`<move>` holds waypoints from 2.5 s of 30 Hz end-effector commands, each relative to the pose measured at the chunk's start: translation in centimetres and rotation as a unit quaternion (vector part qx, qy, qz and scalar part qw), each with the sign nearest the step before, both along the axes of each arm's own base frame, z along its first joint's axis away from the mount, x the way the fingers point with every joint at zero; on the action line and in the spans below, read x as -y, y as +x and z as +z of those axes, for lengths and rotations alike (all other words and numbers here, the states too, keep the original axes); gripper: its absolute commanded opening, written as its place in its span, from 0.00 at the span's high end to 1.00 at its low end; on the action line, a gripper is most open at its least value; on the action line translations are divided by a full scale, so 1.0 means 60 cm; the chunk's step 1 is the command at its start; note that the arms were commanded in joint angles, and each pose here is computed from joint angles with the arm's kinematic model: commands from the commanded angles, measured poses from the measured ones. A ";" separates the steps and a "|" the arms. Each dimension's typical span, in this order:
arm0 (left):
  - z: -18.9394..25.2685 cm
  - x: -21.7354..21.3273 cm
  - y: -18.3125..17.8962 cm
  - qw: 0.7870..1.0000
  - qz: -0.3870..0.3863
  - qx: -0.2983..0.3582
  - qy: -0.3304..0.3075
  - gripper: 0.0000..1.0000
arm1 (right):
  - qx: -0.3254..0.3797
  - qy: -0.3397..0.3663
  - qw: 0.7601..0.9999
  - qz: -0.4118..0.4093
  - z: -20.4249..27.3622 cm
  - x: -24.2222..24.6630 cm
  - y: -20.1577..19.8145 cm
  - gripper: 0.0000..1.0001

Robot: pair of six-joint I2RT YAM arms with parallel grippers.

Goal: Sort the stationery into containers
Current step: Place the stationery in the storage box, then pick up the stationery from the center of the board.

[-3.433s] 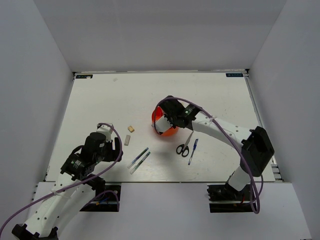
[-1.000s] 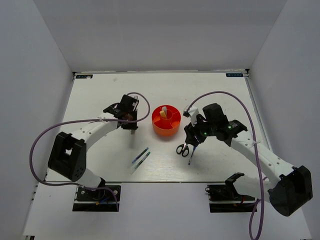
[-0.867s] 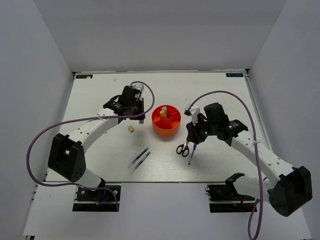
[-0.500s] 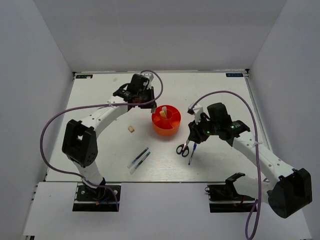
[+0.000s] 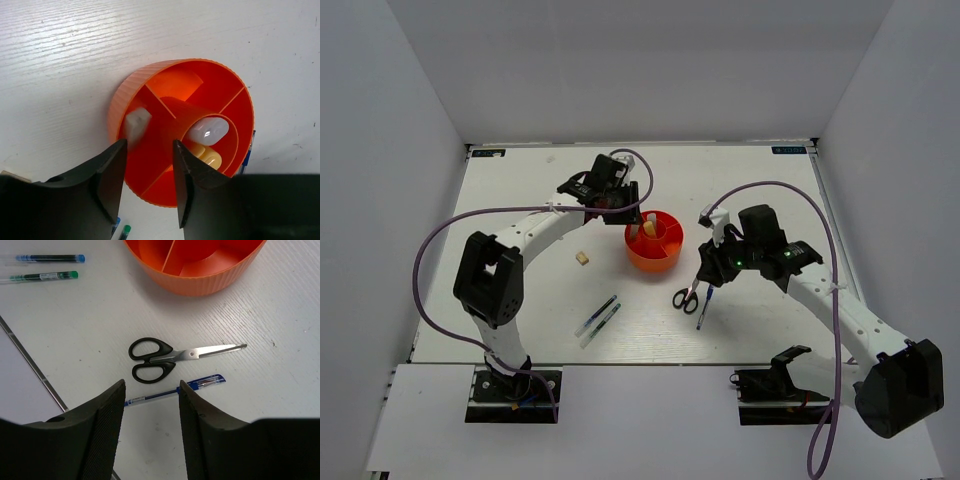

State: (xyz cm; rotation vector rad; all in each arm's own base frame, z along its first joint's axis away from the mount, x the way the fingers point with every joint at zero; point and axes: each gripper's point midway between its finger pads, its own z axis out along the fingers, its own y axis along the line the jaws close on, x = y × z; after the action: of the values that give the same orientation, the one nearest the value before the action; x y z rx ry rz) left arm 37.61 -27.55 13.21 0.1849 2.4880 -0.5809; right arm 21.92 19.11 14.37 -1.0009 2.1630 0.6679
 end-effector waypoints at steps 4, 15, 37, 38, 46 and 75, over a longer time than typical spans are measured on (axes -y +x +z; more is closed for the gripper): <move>0.030 0.005 0.007 1.000 0.002 0.019 -0.009 0.44 | 0.005 0.022 1.000 0.001 0.014 -0.004 -0.001 0.49; 0.025 -0.128 -0.032 0.988 0.124 0.048 0.072 0.93 | 0.000 0.021 1.000 -0.003 0.010 -0.002 0.000 0.51; -0.143 -0.219 -0.046 0.950 0.264 -0.087 0.140 0.41 | -0.013 0.019 1.000 -0.007 0.000 0.000 0.001 0.51; -0.142 -0.217 -0.043 0.950 0.264 -0.085 0.141 0.41 | -0.017 0.019 1.000 -0.007 -0.001 0.001 -0.001 0.51; -0.178 -0.243 -0.042 0.940 0.282 -0.111 0.159 0.41 | -0.013 0.023 1.000 -0.009 0.003 0.004 0.001 0.51; -0.001 -0.101 -0.008 0.986 0.160 -0.005 0.041 0.91 | -0.017 0.028 0.999 -0.013 0.005 0.008 0.003 0.51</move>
State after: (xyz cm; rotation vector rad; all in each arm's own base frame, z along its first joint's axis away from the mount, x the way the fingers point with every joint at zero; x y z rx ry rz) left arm 35.62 -18.59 6.98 -0.2421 2.6192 -0.1657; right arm 22.32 18.49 14.56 -0.9385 2.1802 0.7089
